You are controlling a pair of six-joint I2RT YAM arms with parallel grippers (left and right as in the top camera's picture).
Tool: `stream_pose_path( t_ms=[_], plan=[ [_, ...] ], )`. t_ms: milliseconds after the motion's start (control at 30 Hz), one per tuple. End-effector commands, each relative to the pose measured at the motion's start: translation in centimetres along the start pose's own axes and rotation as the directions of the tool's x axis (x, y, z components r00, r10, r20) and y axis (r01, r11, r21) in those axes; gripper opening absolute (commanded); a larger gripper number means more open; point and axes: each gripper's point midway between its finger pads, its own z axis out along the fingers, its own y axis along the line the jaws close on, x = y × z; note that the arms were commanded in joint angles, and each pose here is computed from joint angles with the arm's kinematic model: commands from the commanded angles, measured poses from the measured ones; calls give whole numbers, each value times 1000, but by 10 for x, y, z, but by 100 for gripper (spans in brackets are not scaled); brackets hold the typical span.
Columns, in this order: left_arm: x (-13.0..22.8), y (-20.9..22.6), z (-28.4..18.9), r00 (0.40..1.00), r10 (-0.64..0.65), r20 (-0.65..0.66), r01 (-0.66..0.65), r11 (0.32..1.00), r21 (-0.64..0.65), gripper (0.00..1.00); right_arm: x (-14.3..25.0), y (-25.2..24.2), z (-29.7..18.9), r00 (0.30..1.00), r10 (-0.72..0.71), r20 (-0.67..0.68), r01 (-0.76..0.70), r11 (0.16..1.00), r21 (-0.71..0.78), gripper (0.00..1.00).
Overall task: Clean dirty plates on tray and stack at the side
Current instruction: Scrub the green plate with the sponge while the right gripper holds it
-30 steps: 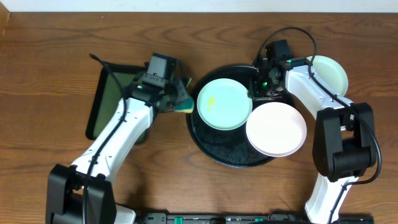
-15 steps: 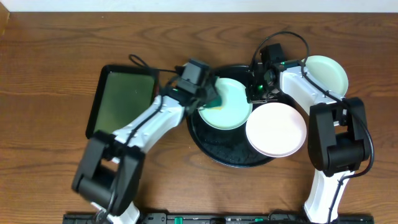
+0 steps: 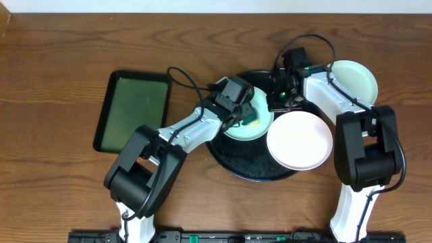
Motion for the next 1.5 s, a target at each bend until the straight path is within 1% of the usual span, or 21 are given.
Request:
stream_pose_path(
  t_ms=[0, 67, 100, 133, 200, 300, 400, 433, 533, 600, 667, 733, 833, 933, 1067, 1133, 1200, 1267, 1300, 1400, 1467],
  plan=[
    [-38, 66, -10, 977, 95, 191, -37, 957, -287, 7, 1, -3, 4, 1000, -1, -8, 2, 1000, 23, 2],
    [-55, 79, -30, 953, 133, 271, -24, 929, -370, 7, 1, -6, 4, 1000, -1, -7, 1, 999, 39, 2],
    [-66, 82, -46, 931, 161, 326, -16, 914, -405, 8, 1, -8, 4, 1000, -1, -7, 1, 999, 49, 2],
    [-72, 80, -53, 921, 179, 347, -23, 911, -411, 7, 1, -8, 4, 1000, -1, -7, 1, 999, 52, 1],
    [-79, 68, -66, 907, 201, 370, -46, 921, -388, 7, 1, -8, 4, 1000, -1, -6, 1, 999, 52, 2],
    [-80, 48, -73, 911, 166, 377, -50, 953, -299, 7, 1, -8, 4, 1000, -1, -4, 1, 999, 51, 2],
    [-65, 22, -63, 949, 120, 292, -76, 985, -157, 7, 1, -8, 4, 1000, -1, -6, 1, 999, 51, 1],
    [-56, 11, -58, 965, 108, 239, -88, 992, -96, 8, 1, -8, 4, 1000, -1, -6, 1, 999, 52, 2],
    [-30, -14, -47, 988, 107, 108, -112, 993, 42, 7, 2, -8, 4, 1000, 0, -9, 1, 999, 52, 2],
    [-16, -23, -39, 992, 118, 49, -122, 988, 93, 7, 2, -8, 4, 1000, 0, -8, 0, 999, 52, 2],
    [-3, -24, -28, 991, 132, 7, -132, 986, 105, 7, 2, -8, 4, 1000, 0, -7, 1, 999, 51, 2],
    [5, -17, -17, 990, 139, -13, -137, 987, 79, 7, 2, -8, 4, 1000, 0, -7, 1, 999, 51, 2],
    [9, 3, 3, 990, 138, -24, -138, 990, 8, 7, 2, -8, 4, 1000, 0, -7, 1, 999, 51, 2],
    [-4, 38, 14, 983, 180, 40, -172, 974, -148, 8, 2, -8, 4, 1000, 0, -9, 1, 999, 52, 1],
    [-30, 76, -5, 949, 278, 145, -207, 903, -376, 7, 3, -8, 4, 1000, 1, -11, 0, 999, 52, 2],
    [-49, 85, -23, 914, 347, 212, -215, 855, -472, 8, 2, -8, 4, 1000, 0, -8, 1, 999, 52, 2],
    [-67, 87, -43, 875, 398, 275, -205, 820, -534, 7, 1, -8, 4, 1000, -1, -5, 1, 999, 51, 2],
    [-76, 82, -55, 849, 429, 310, -208, 809, -549, 7, 1, -8, 4, 1000, -2, -4, 2, 999, 51, 2],
    [-80, 77, -61, 842, 430, 327, -206, 815, -542, 7, 0, -8, 4, 1000, -2, -2, 2, 999, 51, 1],
    [-83, 63, -73, 841, 406, 357, -200, 847, -492, 7, 0, -8, 4, 1000, -3, 0, 3, 999, 51, 2],
    [-80, 52, -74, 857, 379, 350, -212, 877, -431, 8, 0, -8, 4, 1000, -2, -1, 3, 999, 51, 1]
  ],
)
